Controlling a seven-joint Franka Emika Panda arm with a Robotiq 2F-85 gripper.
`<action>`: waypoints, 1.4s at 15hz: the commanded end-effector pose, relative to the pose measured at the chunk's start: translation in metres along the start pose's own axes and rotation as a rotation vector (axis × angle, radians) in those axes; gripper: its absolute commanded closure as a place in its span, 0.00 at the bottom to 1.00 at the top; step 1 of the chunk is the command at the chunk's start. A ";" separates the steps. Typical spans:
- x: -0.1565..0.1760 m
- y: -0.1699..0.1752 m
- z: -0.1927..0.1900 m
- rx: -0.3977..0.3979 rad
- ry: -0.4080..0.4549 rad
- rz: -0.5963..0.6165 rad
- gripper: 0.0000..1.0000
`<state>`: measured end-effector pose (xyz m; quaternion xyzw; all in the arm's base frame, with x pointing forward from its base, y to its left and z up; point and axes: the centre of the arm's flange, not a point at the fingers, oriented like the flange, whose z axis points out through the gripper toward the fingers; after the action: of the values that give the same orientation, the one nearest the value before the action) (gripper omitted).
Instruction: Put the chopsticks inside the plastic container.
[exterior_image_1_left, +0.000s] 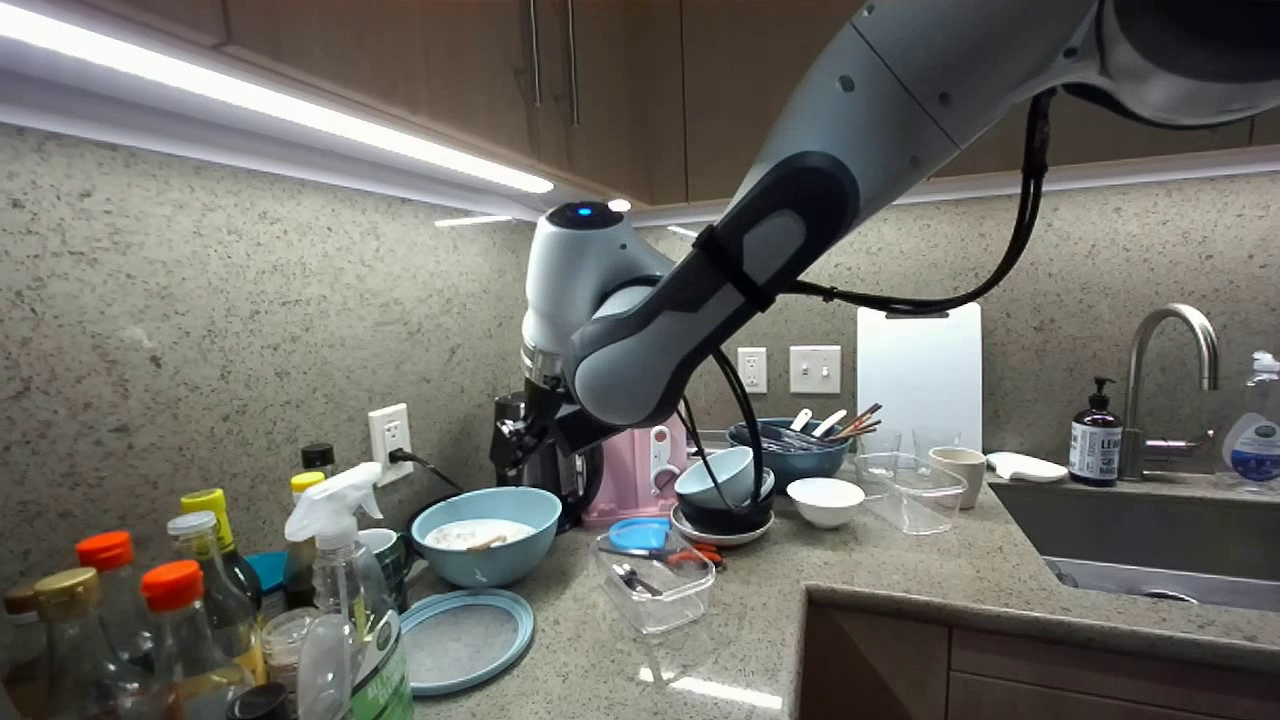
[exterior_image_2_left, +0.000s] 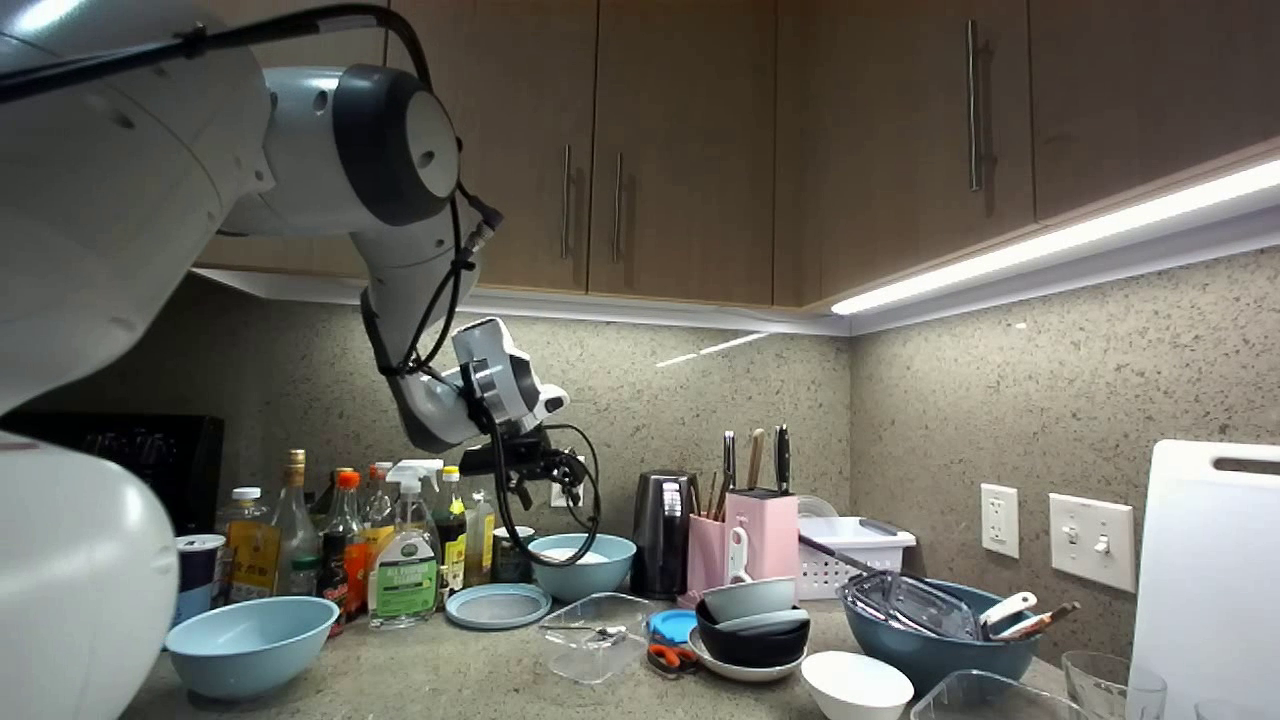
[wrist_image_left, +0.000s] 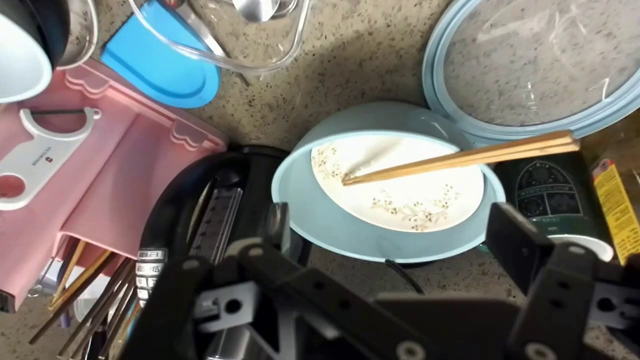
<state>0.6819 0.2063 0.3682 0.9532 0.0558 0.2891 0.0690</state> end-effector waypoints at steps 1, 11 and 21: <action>0.000 -0.001 0.001 -0.003 0.003 -0.005 0.00; 0.016 -0.033 0.028 0.123 -0.198 0.423 0.00; 0.008 -0.054 0.040 0.271 -0.337 0.541 0.00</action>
<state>0.7025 0.2431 0.3408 0.9692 -0.1577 0.1734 -0.0761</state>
